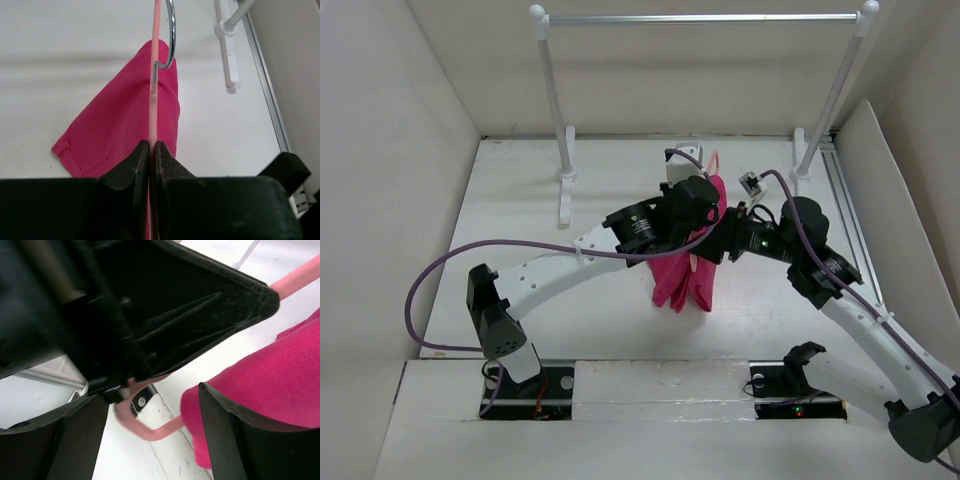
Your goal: Place the trousers on the hanger
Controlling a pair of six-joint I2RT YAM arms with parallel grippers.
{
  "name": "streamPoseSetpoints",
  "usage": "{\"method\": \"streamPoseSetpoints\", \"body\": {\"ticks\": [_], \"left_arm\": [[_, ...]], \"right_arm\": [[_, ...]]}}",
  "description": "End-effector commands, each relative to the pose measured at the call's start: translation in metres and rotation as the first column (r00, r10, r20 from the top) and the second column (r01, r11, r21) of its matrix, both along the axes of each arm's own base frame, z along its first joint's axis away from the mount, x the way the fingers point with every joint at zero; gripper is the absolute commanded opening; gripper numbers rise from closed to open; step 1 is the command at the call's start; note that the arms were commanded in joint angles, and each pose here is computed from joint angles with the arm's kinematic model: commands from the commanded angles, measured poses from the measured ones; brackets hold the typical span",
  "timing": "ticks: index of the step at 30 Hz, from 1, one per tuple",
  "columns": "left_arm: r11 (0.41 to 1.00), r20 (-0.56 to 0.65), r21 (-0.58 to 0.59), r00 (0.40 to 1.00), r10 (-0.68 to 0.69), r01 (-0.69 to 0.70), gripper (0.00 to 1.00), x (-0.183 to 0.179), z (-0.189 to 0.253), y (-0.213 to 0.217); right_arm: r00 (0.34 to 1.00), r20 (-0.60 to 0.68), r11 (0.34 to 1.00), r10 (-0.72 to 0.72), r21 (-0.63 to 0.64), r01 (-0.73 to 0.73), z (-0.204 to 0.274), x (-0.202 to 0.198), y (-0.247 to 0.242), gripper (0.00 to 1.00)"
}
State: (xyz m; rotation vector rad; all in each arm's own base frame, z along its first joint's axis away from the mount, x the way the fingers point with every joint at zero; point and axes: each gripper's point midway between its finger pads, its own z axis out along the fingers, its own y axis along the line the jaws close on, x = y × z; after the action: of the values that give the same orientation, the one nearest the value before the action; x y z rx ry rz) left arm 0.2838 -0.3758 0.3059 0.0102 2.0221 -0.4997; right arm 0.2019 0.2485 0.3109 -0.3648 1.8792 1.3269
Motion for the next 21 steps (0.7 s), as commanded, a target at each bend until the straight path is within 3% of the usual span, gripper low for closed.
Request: {"method": "streamPoseSetpoints", "body": {"ticks": [1,4,6,8,10,11,14,19,21], "left_arm": [[0.980,0.133,-0.200,0.991,0.028,-0.001,0.00,0.005,0.072,-0.004],[0.982,0.143,-0.190,0.989,0.026,0.002,0.00,0.007,0.074,-0.004],[0.981,0.146,-0.191,0.989,0.023,0.006,0.00,0.007,0.075,-0.005],[0.980,0.144,-0.196,0.989,0.015,0.014,0.00,0.006,0.075,-0.006],[0.980,0.139,-0.196,0.990,0.007,0.021,0.00,0.005,0.072,-0.007],[0.979,0.135,-0.205,0.991,0.005,0.023,0.00,0.004,0.073,-0.008],[0.975,0.133,-0.219,0.991,-0.002,0.031,0.00,0.001,0.076,-0.007],[0.952,0.170,-0.301,0.985,-0.002,0.054,0.00,0.002,0.102,0.006],[0.937,0.203,-0.344,0.979,0.009,0.063,0.16,0.000,0.126,0.018]], "right_arm": [[0.999,0.049,0.997,-0.015,0.071,0.012,0.015,0.009,0.009,0.76],[0.999,0.041,0.997,0.004,0.078,-0.007,0.010,0.008,0.019,0.69],[1.000,0.029,0.997,0.005,0.073,-0.007,0.004,0.008,0.022,0.58],[0.999,0.037,0.997,-0.007,0.080,0.005,0.003,0.011,0.023,0.46],[0.999,0.030,0.997,-0.020,0.081,0.018,-0.001,0.013,0.022,0.28],[0.999,0.030,0.996,-0.023,0.082,0.021,-0.002,0.014,0.022,0.15],[0.999,0.039,0.995,-0.029,0.098,0.025,0.002,0.011,0.022,0.00],[0.991,0.091,0.982,-0.102,0.171,0.085,0.033,0.015,0.009,0.00],[0.985,0.108,0.975,-0.132,0.192,0.110,0.044,0.022,0.001,0.00]]}}
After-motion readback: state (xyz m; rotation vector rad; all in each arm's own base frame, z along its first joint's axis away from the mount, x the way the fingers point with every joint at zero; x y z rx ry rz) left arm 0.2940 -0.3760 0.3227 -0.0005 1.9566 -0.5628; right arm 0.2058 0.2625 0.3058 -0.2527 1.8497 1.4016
